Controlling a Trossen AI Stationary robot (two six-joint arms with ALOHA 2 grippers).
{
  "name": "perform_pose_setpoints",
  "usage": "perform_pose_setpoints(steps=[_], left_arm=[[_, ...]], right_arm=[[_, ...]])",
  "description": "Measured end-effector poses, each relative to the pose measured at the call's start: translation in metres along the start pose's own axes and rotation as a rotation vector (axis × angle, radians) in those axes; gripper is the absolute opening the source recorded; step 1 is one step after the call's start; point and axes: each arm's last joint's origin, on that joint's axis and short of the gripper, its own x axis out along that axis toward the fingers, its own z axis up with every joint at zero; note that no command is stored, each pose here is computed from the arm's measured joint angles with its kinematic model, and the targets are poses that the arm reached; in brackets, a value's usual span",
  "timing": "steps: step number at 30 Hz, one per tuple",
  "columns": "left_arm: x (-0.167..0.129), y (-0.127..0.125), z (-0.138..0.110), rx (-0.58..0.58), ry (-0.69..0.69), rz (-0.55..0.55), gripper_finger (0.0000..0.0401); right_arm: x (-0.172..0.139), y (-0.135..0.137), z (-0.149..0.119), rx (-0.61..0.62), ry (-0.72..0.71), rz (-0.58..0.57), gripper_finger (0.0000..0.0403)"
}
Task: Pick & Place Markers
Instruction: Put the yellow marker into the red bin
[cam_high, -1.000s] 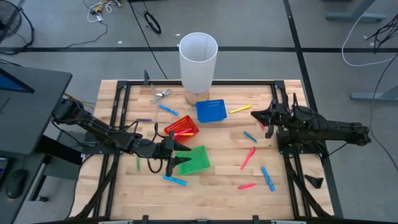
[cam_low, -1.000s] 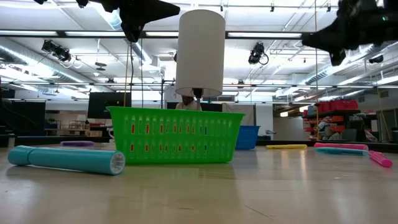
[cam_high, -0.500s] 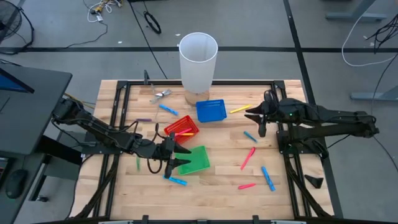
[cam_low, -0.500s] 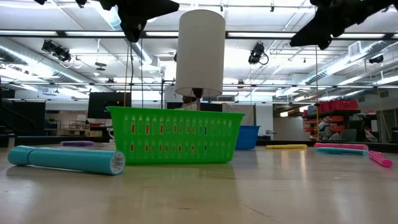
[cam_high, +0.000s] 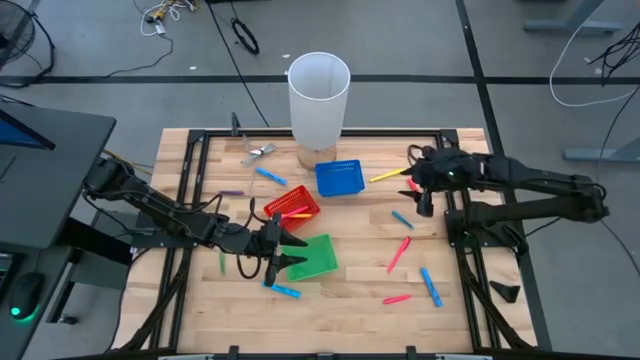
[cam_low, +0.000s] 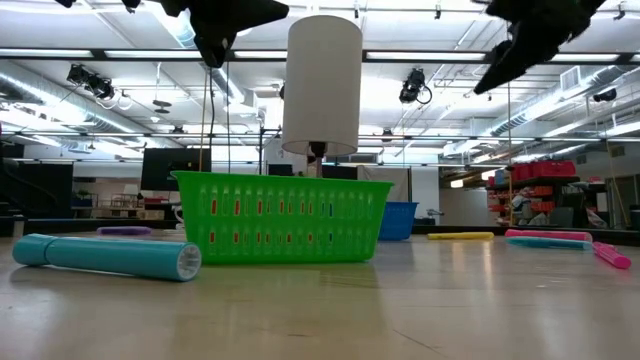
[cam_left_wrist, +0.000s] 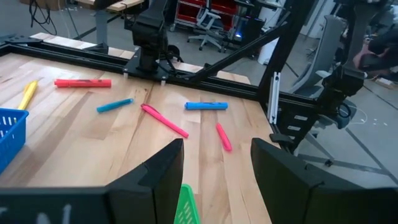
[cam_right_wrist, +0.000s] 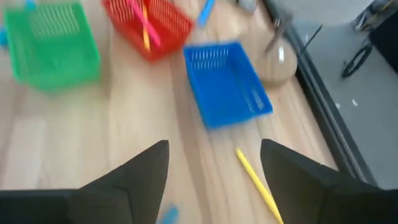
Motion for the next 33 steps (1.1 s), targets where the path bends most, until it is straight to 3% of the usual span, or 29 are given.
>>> perform_pose_setpoints(steps=[6, 18, 33], left_arm=[[0.000, 0.000, 0.000, 0.001, 0.000, 0.000, 0.0193], [0.000, 0.000, 0.000, 0.002, 0.000, 0.000, 0.0193], [0.000, 0.000, 0.000, 0.004, 0.001, 0.000, 0.0193]], right_arm=[[0.014, -0.017, 0.005, -0.116, 0.157, 0.015, 0.0260], [0.053, -0.067, 0.010, -0.218, 0.403, 0.116, 0.0254], [0.093, -0.131, 0.032, -0.370, 0.537, 0.209, 0.0254]])
